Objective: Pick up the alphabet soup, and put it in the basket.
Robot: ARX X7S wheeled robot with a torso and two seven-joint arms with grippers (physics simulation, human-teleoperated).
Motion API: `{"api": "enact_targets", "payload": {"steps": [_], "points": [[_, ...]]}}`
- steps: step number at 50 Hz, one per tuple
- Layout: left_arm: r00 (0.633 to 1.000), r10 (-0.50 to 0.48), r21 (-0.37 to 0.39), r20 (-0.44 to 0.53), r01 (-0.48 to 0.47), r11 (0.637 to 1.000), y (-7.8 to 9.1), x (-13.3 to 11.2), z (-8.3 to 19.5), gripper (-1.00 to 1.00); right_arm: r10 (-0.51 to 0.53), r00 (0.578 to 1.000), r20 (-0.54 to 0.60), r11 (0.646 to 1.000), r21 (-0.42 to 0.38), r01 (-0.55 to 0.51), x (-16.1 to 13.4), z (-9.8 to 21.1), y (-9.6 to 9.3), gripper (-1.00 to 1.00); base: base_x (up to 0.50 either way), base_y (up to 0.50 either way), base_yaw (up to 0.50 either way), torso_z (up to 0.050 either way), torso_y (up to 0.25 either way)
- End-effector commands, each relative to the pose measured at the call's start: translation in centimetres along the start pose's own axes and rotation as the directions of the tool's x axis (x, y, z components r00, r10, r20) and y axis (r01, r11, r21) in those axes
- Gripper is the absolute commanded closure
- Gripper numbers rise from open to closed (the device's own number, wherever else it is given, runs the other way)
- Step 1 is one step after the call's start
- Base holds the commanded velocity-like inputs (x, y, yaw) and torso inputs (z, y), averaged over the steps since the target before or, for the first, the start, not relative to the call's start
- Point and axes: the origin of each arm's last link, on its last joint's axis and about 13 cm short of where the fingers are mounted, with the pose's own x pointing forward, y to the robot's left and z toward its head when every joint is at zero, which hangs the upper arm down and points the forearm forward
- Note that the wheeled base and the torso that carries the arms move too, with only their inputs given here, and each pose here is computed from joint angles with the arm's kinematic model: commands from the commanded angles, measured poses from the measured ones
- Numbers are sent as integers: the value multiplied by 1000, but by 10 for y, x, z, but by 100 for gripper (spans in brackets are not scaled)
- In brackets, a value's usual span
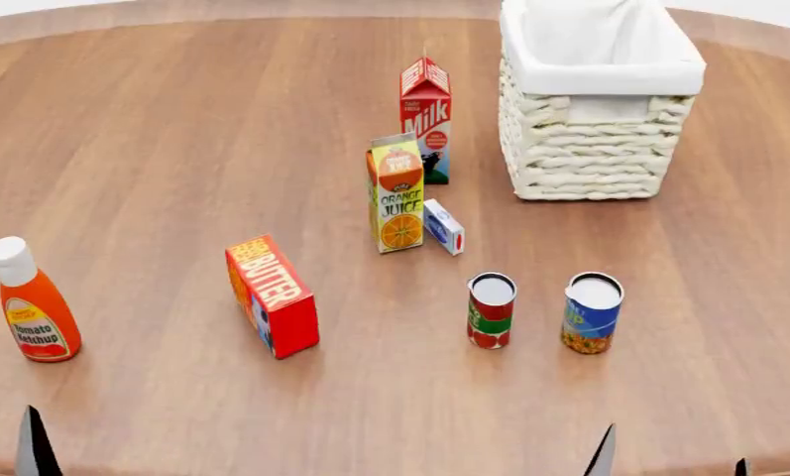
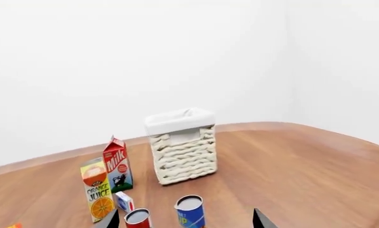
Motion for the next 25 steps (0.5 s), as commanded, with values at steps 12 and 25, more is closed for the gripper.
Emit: {"api": "enact_targets", "payload": {"steps": [12,25], "points": [[999,29,-23,24,-28,999,4,1,4,-100,-28,1000,-3,999,15,28,3,1,-4,-100,0,-49,0,0,0],[1000,17,-19,22,-17,1000,2,0,3,-100,-23,1000,-10,1000,5,23,3,0,-3,-100,0,-150,0,0,0]]}}
